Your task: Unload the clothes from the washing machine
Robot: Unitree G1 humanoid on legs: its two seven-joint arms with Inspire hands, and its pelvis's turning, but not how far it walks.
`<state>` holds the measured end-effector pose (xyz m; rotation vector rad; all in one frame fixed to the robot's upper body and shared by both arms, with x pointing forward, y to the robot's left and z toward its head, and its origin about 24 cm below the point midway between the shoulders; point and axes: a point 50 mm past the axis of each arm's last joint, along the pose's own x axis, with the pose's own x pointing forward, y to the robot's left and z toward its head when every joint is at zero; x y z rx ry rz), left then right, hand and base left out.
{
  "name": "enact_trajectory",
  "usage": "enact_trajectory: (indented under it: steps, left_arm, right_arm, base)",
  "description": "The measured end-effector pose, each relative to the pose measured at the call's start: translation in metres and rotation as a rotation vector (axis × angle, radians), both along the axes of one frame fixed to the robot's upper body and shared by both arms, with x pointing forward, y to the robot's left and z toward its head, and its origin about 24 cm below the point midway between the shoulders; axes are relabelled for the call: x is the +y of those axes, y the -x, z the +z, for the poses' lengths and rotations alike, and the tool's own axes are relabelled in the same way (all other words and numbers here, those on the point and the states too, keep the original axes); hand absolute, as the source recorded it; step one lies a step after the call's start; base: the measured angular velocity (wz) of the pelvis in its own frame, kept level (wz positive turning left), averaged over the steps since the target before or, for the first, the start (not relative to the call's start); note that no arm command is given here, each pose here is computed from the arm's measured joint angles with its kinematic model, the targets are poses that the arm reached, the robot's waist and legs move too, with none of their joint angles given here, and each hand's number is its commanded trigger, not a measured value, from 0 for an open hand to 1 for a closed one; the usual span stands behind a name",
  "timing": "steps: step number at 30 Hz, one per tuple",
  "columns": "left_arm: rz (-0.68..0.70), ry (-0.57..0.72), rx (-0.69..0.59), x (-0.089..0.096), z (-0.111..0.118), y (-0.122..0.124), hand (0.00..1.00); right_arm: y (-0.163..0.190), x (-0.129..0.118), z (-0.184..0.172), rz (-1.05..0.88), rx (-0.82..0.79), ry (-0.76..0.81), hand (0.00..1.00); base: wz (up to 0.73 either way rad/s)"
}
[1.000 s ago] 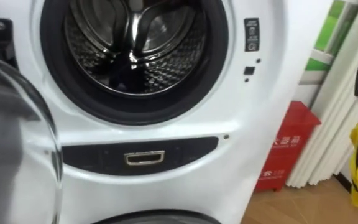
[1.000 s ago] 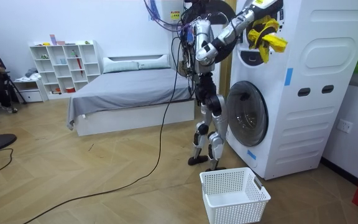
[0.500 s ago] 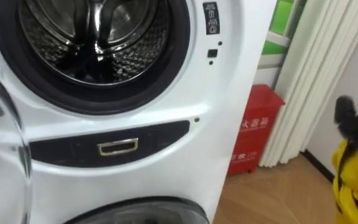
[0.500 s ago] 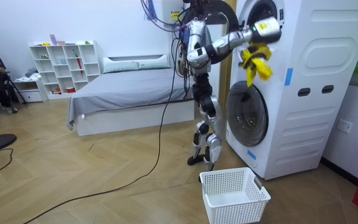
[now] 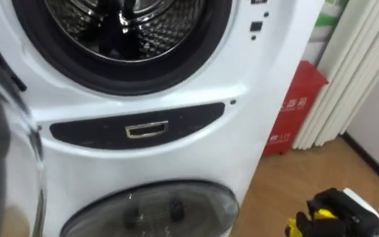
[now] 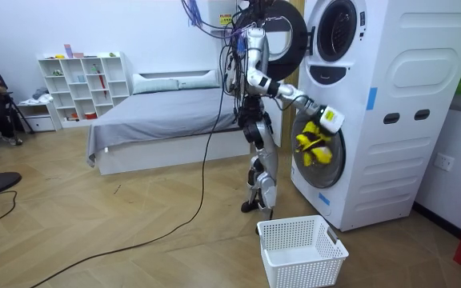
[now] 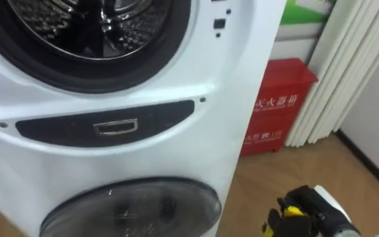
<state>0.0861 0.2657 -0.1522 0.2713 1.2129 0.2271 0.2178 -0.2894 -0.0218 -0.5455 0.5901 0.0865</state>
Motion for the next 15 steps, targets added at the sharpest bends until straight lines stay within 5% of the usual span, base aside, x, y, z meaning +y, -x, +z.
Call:
enact_trajectory:
  steps: [7, 15]
  left_arm:
    - [0.004, 0.029, -0.008, -0.006, -0.002, -0.001, 0.00]
    - [-0.014, 0.073, -0.023, -0.013, -0.002, -0.008, 0.00]
  right_arm:
    - [-0.006, 0.015, -0.029, -0.028, 0.087, -0.025, 1.00]
    - [-0.023, 0.016, -0.020, -0.039, 0.022, 0.000, 1.00]
  base:
    - [-0.11]
    - [-0.14]
